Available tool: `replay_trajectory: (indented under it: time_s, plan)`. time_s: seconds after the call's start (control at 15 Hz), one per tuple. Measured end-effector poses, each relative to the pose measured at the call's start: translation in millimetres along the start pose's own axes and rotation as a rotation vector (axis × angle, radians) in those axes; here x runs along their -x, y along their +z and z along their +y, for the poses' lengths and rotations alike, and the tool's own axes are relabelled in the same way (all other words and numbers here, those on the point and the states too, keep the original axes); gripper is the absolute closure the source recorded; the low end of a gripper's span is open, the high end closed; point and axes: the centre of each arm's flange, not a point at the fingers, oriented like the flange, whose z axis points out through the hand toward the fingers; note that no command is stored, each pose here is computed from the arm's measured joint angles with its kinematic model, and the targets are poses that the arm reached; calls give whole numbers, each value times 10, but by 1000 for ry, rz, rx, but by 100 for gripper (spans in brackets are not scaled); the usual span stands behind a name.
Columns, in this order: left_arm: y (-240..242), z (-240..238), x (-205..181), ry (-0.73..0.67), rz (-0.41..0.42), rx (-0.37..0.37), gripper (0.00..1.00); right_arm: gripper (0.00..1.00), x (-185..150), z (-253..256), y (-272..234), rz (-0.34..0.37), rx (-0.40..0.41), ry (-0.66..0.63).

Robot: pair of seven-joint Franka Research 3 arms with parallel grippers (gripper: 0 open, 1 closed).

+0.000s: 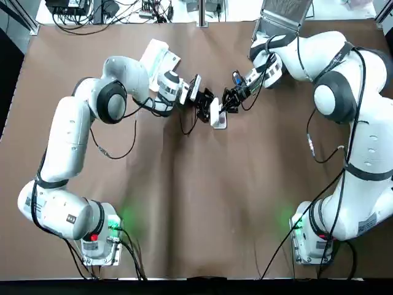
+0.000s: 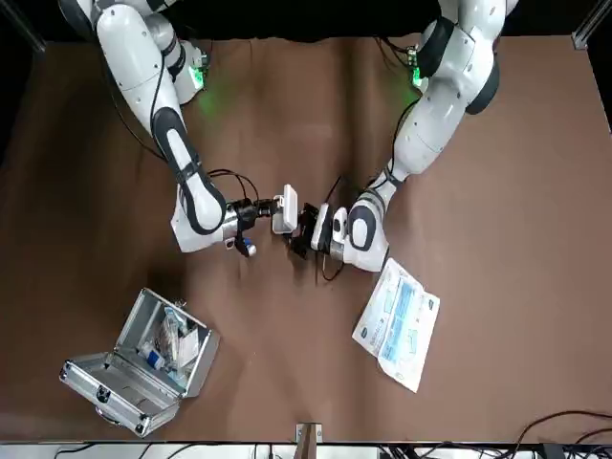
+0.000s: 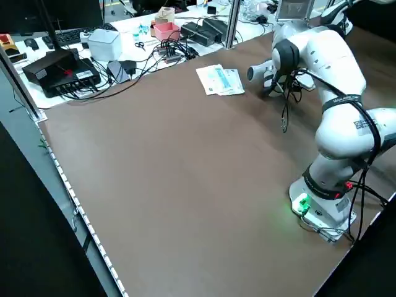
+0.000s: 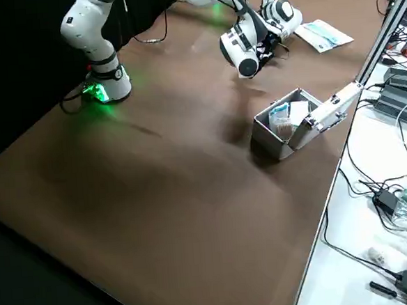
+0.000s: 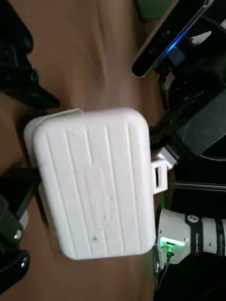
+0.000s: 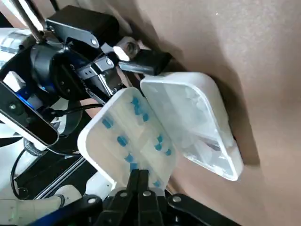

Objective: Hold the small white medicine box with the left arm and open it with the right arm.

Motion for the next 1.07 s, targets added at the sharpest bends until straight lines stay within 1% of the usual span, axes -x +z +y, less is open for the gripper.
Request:
replay_trajectory:
  time_s: [0.07,0.27,0.33,0.67,0.87,1.07]
  plan:
    - [-1,0,1,0,0,0,32,99,-2,-13,-1,1,-2,-2]
    - [-34,-16,7,-1,0,-5,6,99,-3,-55,15,2,-10,-5]
    - [-51,-25,8,0,0,-8,0,99,-1,-64,23,2,-11,-6]
    - [-165,-56,20,5,9,-2,0,99,1,-92,43,2,-10,-11]
    - [-603,-155,28,-9,35,26,0,99,3,-112,60,3,-13,-12]
    - [-999,-246,-71,-36,44,49,0,99,11,-131,94,4,-23,-9]
